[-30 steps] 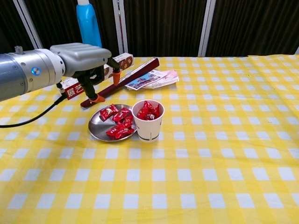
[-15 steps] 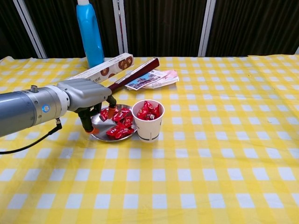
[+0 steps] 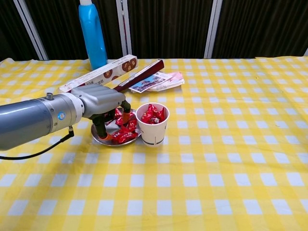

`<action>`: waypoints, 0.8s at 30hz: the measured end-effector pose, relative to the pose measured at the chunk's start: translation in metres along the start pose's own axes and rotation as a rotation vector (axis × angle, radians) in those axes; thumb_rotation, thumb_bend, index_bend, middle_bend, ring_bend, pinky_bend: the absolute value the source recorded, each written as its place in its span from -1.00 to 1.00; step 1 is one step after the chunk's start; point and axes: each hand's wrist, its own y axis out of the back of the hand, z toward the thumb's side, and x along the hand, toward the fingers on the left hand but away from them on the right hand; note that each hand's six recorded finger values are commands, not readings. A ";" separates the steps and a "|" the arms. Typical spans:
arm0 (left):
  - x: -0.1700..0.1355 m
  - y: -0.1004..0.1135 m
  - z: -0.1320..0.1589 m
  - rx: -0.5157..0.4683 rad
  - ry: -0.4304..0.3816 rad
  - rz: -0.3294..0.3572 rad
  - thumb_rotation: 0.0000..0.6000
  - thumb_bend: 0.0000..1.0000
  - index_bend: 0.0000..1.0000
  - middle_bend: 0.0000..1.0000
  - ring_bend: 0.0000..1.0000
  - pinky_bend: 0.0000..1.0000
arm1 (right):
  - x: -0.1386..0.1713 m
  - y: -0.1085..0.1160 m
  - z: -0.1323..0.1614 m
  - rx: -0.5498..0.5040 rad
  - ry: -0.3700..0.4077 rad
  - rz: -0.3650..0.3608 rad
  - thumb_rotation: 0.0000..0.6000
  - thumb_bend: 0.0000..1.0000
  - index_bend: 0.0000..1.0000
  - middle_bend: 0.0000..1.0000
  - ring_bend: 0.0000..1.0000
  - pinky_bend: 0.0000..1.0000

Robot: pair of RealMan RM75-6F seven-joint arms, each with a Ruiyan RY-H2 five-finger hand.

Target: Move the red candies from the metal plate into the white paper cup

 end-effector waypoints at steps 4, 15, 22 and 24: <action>0.000 -0.004 0.003 0.011 -0.009 -0.010 1.00 -0.45 -0.13 0.77 0.89 0.97 | 0.000 0.000 0.000 -0.002 -0.001 0.000 1.00 -0.23 -1.00 -1.00 -1.00 -1.00; 0.000 -0.011 -0.002 0.016 0.005 -0.028 1.00 -0.16 0.08 0.79 0.89 0.97 | 0.001 0.000 0.000 -0.001 -0.001 -0.001 1.00 -0.22 -1.00 -1.00 -1.00 -1.00; -0.003 0.000 -0.006 -0.005 0.006 0.001 1.00 -0.15 0.11 0.79 0.89 0.97 | 0.001 0.000 0.000 0.000 -0.002 -0.002 1.00 -0.23 -1.00 -1.00 -1.00 -1.00; -0.005 0.007 -0.007 -0.013 0.006 0.016 1.00 -0.15 0.11 0.79 0.89 0.97 | 0.001 0.000 0.000 0.000 -0.001 -0.002 1.00 -0.23 -1.00 -1.00 -1.00 -1.00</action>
